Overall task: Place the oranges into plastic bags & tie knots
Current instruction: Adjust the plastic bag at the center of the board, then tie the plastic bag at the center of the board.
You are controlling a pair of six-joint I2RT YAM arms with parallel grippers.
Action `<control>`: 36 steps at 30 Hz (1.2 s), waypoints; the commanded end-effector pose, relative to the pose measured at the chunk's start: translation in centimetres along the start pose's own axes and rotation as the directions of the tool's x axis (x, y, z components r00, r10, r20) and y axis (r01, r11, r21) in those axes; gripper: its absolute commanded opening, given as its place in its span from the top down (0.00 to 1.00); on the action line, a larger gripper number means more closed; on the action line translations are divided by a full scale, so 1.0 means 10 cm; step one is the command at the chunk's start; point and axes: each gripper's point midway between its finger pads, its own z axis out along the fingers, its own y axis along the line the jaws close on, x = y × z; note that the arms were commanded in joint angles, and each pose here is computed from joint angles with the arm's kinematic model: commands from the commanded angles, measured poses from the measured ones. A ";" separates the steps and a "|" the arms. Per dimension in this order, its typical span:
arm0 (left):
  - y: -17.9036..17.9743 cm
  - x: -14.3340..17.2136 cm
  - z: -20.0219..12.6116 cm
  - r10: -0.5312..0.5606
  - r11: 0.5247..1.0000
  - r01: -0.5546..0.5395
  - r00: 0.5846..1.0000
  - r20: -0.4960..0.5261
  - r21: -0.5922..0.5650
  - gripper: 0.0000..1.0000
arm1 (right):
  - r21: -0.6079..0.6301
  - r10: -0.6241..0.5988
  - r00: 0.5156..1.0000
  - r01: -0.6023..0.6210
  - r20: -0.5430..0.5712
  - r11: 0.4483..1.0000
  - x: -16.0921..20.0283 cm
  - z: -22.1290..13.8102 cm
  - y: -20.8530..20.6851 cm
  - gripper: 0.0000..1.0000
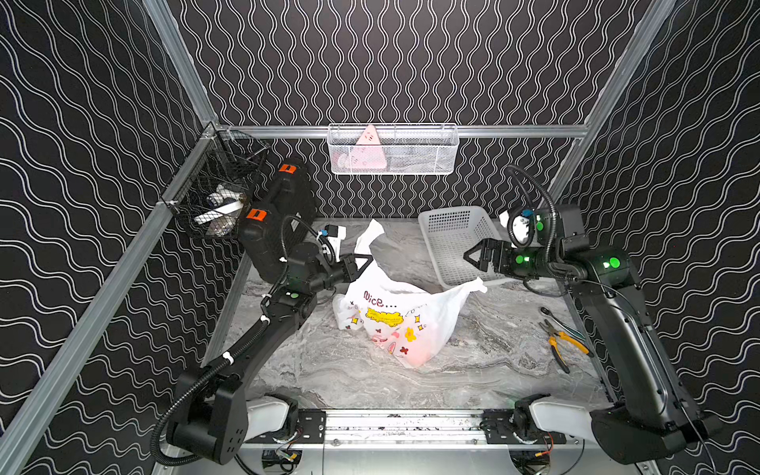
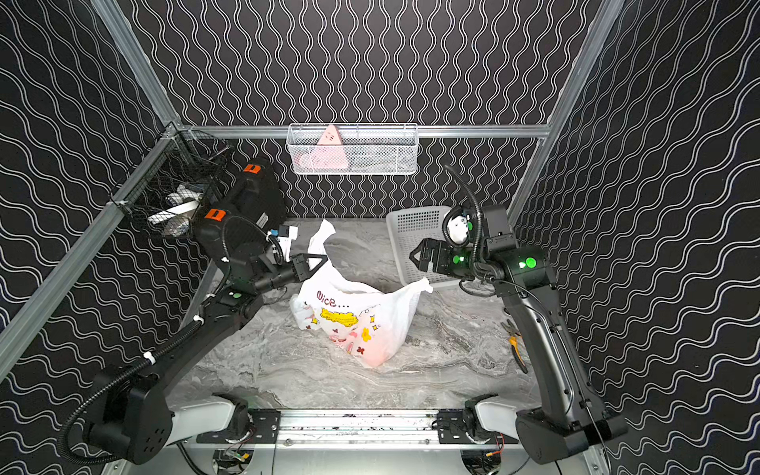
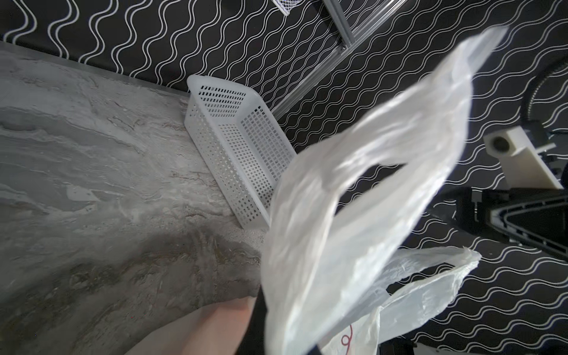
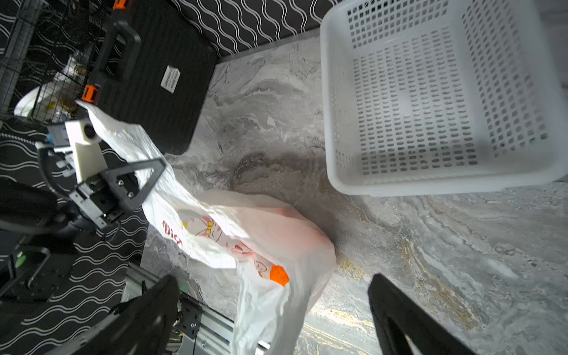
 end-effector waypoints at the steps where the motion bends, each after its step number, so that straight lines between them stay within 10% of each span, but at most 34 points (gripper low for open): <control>1: 0.08 -0.04 0.01 0.002 0.999 -0.002 1.000 0.008 -0.055 1.00 | -0.080 -0.015 0.999 0.017 0.028 0.997 0.02 0.01 0.10 0.00; 14: 0.10 -0.03 0.04 -0.012 0.998 0.011 1.000 -0.018 -0.069 1.00 | -0.084 0.013 0.999 -0.010 0.037 0.996 0.31 0.30 0.11 0.03; 19: 0.12 -0.02 0.05 -0.013 0.997 0.011 1.000 -0.025 -0.076 1.00 | -0.039 -0.041 0.999 0.041 0.003 0.998 0.38 0.49 0.22 0.23; 29: 0.11 -0.01 -0.04 0.000 0.993 -0.004 0.999 -0.039 -0.122 1.00 | 0.086 -0.154 0.988 0.153 -0.003 0.984 0.11 0.52 0.18 1.00; 36: -0.12 0.01 -0.21 0.001 0.987 -0.016 0.996 -0.094 -0.157 1.00 | 0.023 -0.227 0.972 0.228 -0.060 0.973 0.00 0.40 0.43 1.00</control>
